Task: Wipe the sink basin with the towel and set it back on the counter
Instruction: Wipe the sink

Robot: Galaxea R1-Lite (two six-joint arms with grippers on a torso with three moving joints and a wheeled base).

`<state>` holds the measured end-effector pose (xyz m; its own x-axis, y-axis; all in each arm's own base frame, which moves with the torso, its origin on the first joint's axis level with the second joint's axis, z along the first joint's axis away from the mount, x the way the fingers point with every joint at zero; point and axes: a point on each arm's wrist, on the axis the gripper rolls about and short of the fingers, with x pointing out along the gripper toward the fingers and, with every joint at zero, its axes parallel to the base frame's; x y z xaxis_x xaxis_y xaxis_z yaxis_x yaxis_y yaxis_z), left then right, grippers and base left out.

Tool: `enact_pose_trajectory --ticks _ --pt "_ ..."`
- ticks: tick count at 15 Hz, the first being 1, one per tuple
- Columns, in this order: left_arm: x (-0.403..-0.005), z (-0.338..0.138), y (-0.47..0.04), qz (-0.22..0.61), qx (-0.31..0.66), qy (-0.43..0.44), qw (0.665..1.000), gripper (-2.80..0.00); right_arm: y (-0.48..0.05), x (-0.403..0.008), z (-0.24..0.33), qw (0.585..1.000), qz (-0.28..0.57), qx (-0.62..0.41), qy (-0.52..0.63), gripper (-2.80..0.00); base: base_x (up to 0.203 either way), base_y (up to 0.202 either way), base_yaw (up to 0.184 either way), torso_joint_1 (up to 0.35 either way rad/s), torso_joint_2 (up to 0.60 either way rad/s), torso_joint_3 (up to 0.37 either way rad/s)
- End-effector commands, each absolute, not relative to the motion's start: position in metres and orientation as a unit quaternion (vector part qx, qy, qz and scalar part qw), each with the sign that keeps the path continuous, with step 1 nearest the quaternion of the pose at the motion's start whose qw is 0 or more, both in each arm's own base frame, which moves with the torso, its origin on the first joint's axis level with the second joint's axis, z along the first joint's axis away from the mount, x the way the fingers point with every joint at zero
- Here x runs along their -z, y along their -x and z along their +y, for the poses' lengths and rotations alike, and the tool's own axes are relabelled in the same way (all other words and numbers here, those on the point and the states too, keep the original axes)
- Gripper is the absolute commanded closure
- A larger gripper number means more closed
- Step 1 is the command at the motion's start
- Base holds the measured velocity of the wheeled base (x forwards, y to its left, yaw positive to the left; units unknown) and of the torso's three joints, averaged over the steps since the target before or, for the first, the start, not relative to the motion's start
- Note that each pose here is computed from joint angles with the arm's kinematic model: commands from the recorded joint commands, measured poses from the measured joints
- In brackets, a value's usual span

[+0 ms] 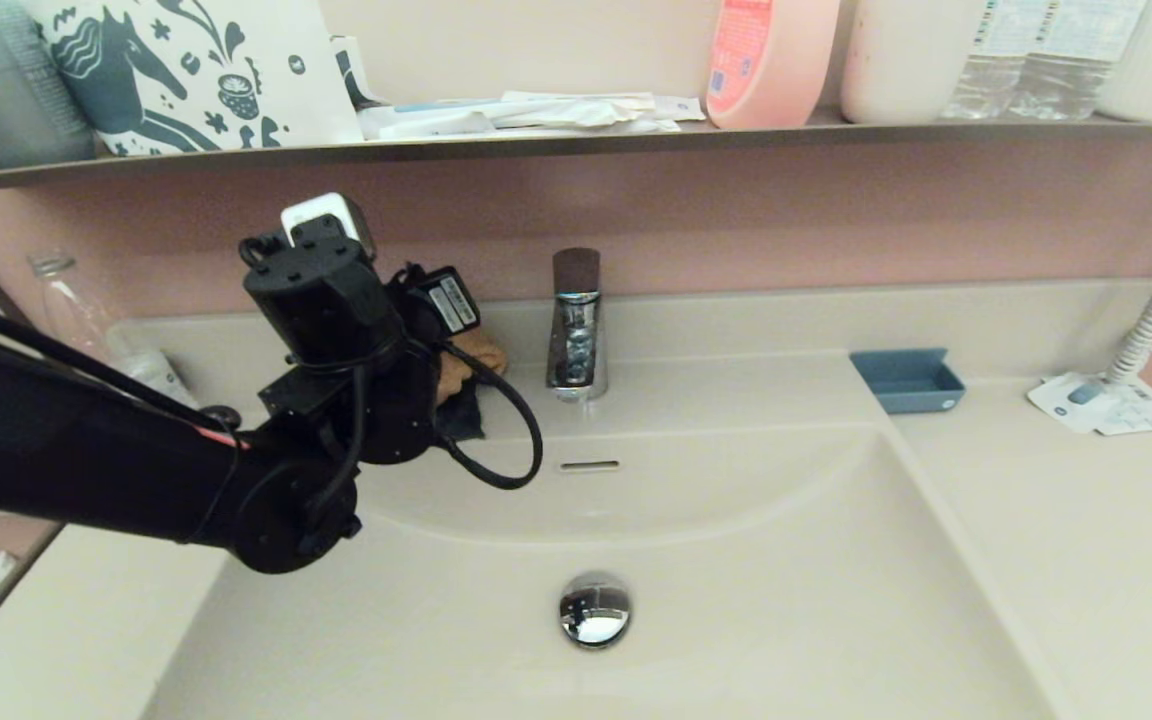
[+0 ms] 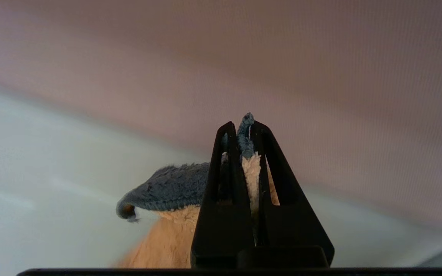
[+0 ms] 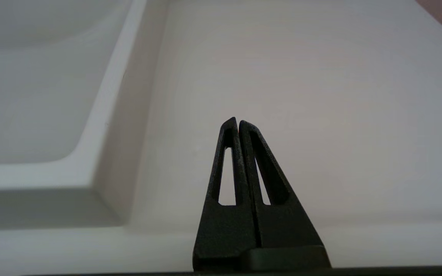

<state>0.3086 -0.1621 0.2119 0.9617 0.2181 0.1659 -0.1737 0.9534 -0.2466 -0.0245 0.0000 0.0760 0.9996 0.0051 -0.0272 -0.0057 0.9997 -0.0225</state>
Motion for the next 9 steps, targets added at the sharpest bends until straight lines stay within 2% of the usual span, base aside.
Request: enact_pose_trajectory --ticks 1,6,9 --pt "-0.190 -0.170 -0.308 -0.073 -0.099 0.102 0.987 0.00 0.024 -0.076 0.000 1.000 0.015 -0.003 0.012 0.00 0.000 0.000 0.000 0.000 0.00 0.000" --pt "-0.178 -0.188 -0.278 -0.046 -0.071 0.088 0.992 0.00 0.024 -0.076 0.000 1.000 0.015 -0.003 0.012 0.00 0.000 0.000 0.000 0.000 0.00 0.000" --pt "-0.159 -0.194 -0.285 -0.027 -0.077 0.075 0.994 0.00 0.024 -0.076 0.000 1.000 0.015 -0.003 0.012 0.00 0.000 0.000 0.000 0.000 0.00 0.000"
